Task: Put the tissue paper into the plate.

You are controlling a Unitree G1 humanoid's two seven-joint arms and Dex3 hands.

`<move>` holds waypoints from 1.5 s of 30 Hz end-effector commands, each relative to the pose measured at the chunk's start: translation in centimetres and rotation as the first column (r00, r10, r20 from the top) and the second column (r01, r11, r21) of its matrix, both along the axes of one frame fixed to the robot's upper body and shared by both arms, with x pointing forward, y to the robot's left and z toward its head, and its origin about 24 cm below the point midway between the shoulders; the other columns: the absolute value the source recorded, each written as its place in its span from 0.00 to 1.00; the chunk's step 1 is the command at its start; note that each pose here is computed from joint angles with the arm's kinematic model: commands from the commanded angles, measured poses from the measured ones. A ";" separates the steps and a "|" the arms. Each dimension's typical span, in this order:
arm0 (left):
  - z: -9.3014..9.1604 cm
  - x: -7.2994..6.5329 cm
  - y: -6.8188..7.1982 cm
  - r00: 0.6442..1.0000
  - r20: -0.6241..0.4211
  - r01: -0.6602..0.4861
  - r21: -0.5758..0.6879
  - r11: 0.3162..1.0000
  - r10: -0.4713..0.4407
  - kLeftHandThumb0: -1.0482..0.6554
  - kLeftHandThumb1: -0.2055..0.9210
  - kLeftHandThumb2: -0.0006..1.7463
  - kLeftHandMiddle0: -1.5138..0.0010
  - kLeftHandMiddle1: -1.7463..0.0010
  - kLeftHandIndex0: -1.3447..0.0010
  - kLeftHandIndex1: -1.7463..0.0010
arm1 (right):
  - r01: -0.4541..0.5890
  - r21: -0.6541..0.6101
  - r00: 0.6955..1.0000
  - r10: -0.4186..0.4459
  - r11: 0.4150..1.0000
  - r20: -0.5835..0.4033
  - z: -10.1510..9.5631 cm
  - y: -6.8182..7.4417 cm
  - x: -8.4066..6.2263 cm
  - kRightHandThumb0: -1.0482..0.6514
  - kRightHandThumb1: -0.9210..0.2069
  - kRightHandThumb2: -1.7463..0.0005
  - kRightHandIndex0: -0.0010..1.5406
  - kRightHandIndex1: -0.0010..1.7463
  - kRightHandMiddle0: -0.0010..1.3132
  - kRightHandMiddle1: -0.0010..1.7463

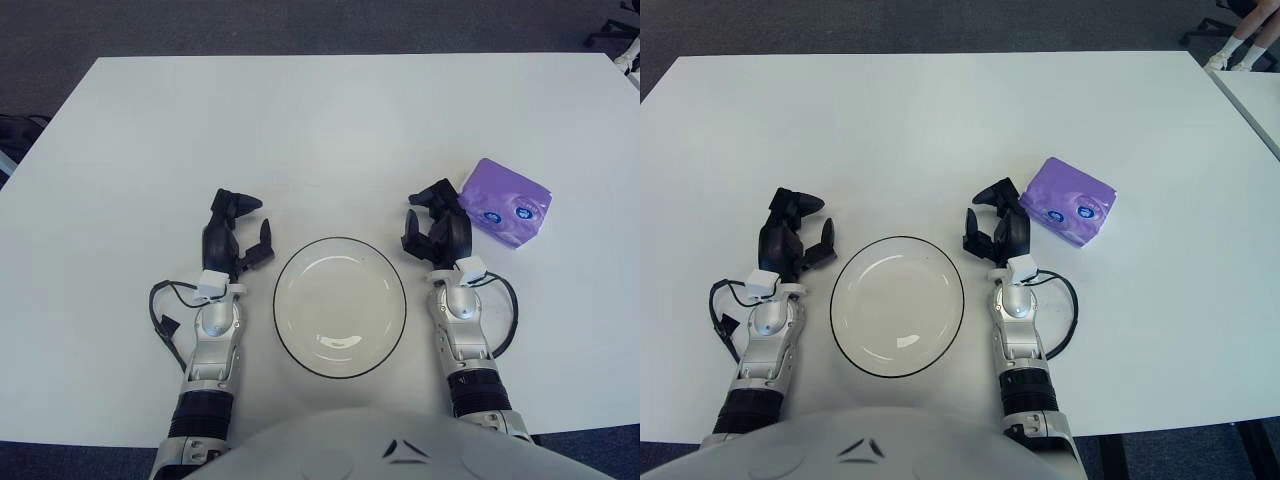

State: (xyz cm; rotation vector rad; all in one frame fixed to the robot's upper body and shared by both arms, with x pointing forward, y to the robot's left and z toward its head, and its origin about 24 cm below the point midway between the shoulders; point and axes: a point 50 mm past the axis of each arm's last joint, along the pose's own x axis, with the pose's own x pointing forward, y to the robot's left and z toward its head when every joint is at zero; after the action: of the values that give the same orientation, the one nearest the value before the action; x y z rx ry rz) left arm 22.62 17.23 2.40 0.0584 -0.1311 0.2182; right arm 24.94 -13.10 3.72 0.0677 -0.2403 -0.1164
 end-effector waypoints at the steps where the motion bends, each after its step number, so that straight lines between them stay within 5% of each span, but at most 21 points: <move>1: -5.7 -4.3 0.6 0.957 -0.287 -0.032 0.016 0.999 0.035 0.61 0.61 0.61 0.61 0.13 0.77 0.00 | 0.044 -0.003 0.958 -0.043 0.999 -0.282 -5.9 -1.1 -3.2 0.38 0.31 0.42 0.43 0.88 0.32 1.00; 17: -5.8 -4.0 0.5 0.954 -0.296 -0.044 0.012 0.999 0.046 0.61 0.58 0.63 0.60 0.12 0.76 0.00 | 0.023 -0.032 0.972 -0.030 0.999 -0.232 -4.6 -1.3 -2.8 0.38 0.31 0.43 0.42 0.87 0.32 1.00; 28: -5.8 -4.0 0.4 0.956 -0.292 -0.043 0.003 0.999 0.042 0.61 0.59 0.63 0.60 0.12 0.76 0.00 | -0.060 -0.182 0.998 0.064 0.981 0.017 0.8 -2.6 -1.8 0.38 0.30 0.44 0.41 0.90 0.31 1.00; 38: -5.9 -3.8 0.4 0.956 -0.289 -0.048 0.004 0.999 0.047 0.61 0.56 0.66 0.59 0.12 0.75 0.00 | -0.098 -0.305 0.963 0.168 0.947 0.212 3.6 -3.8 -1.2 0.38 0.31 0.42 0.48 0.90 0.32 1.00; 45: -5.9 -3.7 0.5 0.958 -0.285 -0.036 -0.005 0.999 0.033 0.61 0.55 0.66 0.59 0.11 0.75 0.00 | -0.058 -0.381 0.905 0.210 0.923 0.370 5.9 -4.7 -1.4 0.38 0.32 0.42 0.49 0.89 0.32 1.00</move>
State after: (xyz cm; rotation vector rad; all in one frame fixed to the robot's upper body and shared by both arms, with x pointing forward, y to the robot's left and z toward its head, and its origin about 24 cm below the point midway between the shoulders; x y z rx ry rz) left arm 22.50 17.24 2.40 0.0509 -0.1359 0.2299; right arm 23.89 -17.14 8.08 -0.2182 -0.5538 0.0727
